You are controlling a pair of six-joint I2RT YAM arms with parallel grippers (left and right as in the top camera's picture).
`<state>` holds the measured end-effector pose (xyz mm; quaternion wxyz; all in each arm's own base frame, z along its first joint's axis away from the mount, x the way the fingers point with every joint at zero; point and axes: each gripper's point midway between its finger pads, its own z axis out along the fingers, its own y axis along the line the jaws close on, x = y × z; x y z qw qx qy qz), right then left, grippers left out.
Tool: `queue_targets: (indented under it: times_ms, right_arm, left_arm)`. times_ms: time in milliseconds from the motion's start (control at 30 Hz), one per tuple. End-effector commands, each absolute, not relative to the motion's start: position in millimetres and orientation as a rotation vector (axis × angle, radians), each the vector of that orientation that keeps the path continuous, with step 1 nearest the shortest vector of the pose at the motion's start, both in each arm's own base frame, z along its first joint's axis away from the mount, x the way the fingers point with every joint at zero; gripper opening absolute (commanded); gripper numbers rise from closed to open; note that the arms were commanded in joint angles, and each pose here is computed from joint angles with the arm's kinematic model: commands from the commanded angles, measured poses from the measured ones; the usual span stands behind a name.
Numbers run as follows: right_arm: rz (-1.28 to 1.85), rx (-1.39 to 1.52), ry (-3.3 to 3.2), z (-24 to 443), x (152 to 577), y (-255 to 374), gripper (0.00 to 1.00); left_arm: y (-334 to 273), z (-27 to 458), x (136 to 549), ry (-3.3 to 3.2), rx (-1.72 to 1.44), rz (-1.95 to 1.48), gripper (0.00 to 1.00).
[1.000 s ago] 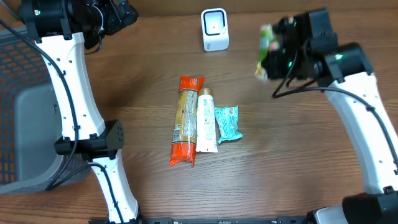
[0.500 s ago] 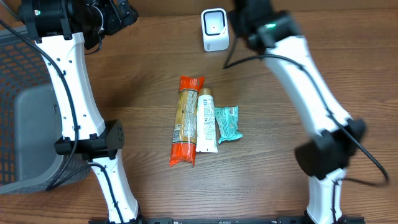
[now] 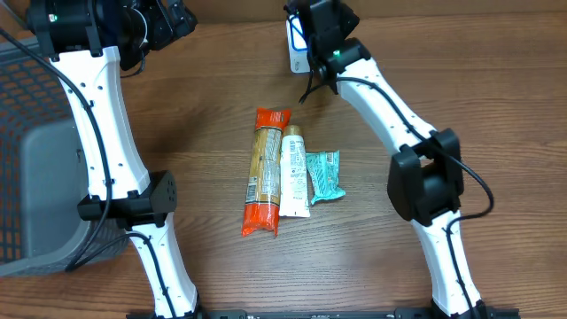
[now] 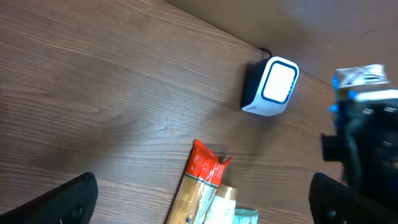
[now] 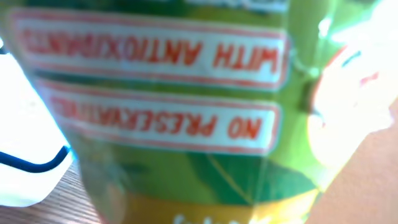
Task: Scan the item barcode
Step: 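Hold the carton's barcode in front of the scanner window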
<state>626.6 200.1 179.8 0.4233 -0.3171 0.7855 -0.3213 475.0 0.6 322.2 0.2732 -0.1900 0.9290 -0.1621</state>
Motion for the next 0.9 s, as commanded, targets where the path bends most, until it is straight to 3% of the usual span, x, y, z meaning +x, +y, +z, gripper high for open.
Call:
queue_targets:
  times_ms: [0, 400, 867]
  right_arm:
    - [-0.911, -0.833, 1.937, 172, 634, 194, 0.04]
    - [-1.077, -0.846, 1.83, 151, 656, 193, 0.04]
    - [-1.037, -0.914, 1.803, 134, 660, 207, 0.04]
  left_arm:
    - [-3, 324, 474, 2.497, -0.518, -0.45, 1.0]
    - [-3, 324, 474, 2.497, -0.518, -0.45, 0.99]
    - [-3, 324, 474, 2.497, -0.518, -0.45, 1.0]
